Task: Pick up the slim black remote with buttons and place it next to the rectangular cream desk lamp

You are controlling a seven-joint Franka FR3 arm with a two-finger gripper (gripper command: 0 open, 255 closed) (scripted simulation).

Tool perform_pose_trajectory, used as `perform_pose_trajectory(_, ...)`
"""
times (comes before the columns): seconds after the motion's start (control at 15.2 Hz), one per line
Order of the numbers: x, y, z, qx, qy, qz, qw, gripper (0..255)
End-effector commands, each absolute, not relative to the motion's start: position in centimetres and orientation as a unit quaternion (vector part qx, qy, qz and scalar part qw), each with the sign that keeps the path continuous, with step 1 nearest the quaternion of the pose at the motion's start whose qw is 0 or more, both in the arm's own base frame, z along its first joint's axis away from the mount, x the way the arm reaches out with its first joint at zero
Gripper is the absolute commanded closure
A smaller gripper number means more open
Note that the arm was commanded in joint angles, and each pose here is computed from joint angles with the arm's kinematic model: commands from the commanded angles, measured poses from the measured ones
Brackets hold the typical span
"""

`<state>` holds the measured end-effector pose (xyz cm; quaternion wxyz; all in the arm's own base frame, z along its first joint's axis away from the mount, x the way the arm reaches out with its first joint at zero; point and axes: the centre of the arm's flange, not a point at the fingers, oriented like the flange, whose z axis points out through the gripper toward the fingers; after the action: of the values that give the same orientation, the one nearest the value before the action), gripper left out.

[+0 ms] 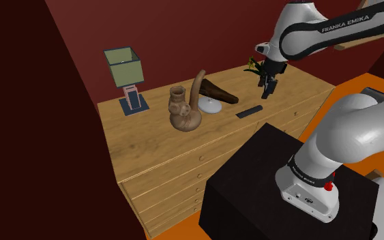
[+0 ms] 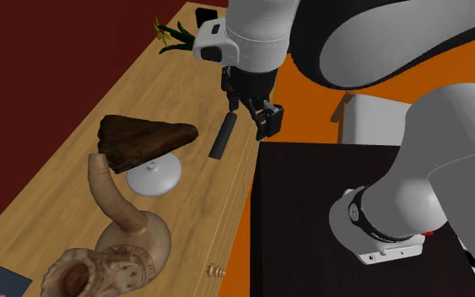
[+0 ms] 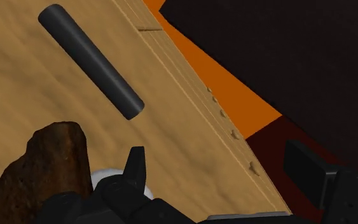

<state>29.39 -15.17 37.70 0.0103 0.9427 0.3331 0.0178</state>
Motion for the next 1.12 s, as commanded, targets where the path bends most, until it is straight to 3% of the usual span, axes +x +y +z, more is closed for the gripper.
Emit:
perform_pose_trajectory(0.0,29.9,-16.6,35.1,0.931,0.365,0.02,0.014,0)
perform_pose_trajectory(1.06,36.0,-26.0,18.7,0.816,0.576,0.028,0.03,0)
